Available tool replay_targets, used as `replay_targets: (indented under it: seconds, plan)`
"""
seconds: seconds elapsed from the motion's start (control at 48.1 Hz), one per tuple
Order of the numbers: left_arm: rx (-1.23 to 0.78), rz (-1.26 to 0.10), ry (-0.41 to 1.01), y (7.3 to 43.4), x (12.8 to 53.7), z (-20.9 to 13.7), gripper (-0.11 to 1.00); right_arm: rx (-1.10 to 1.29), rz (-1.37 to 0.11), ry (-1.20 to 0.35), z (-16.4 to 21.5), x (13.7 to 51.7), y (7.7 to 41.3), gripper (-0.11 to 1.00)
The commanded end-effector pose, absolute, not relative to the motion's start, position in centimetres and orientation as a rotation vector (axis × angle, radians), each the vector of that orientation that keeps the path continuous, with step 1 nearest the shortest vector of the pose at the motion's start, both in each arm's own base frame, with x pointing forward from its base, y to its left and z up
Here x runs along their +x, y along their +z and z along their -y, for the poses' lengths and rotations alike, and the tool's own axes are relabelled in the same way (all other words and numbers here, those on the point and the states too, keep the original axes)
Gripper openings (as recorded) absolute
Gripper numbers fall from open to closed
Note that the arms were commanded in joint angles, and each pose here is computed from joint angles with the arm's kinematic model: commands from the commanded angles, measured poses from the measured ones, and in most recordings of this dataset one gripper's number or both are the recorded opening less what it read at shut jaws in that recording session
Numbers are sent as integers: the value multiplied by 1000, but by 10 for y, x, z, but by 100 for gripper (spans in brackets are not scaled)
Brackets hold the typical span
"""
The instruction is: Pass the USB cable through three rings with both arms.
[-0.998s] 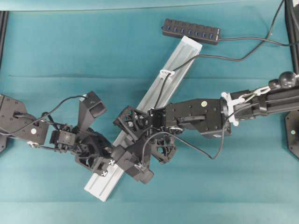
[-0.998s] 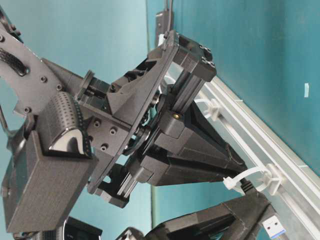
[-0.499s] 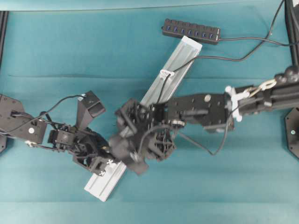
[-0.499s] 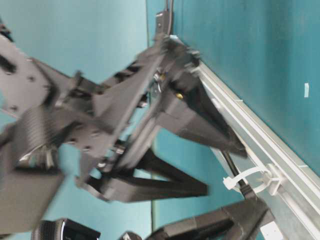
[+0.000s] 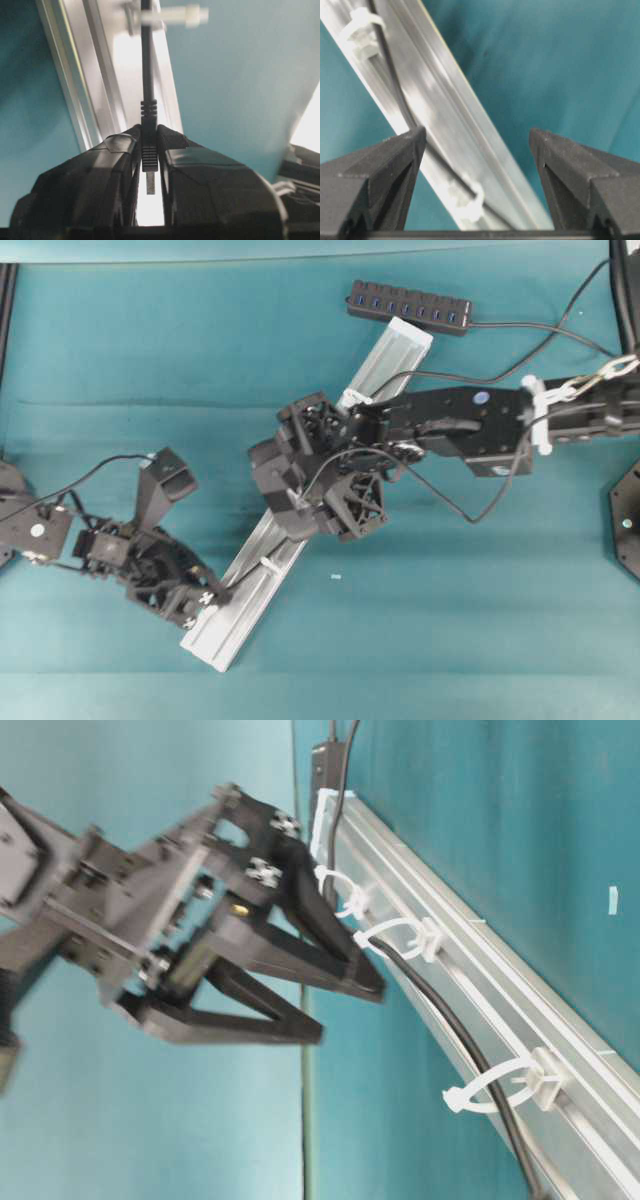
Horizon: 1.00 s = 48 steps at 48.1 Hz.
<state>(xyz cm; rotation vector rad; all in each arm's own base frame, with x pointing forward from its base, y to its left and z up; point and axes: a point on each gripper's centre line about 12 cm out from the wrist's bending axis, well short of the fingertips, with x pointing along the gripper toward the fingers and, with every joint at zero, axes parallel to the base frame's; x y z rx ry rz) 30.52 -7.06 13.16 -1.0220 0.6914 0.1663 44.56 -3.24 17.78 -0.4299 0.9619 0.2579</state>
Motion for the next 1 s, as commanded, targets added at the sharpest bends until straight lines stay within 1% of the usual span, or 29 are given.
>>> replay_targets:
  seconds: [0.0,0.25,0.458,0.624,0.853,0.978]
  plan:
    - [-1037,-613,99,162,302,73,10,-394,-940,211,43,442,189,87]
    - [-1036,-616,91,177,291,73,10,-296,-918,87,78,424,209,87]
    - [-1024,-586,67,199,280,70,10,-270,-918,34,98,410,211,87]
    - [-1024,-567,56,210,275,69,10,-274,-893,22,99,412,212,87]
    - [-1012,-601,81,206,272,67,10,-281,-865,10,100,414,215,87]
    - [-1016,-592,93,206,273,63,10,-280,-869,14,99,414,214,87]
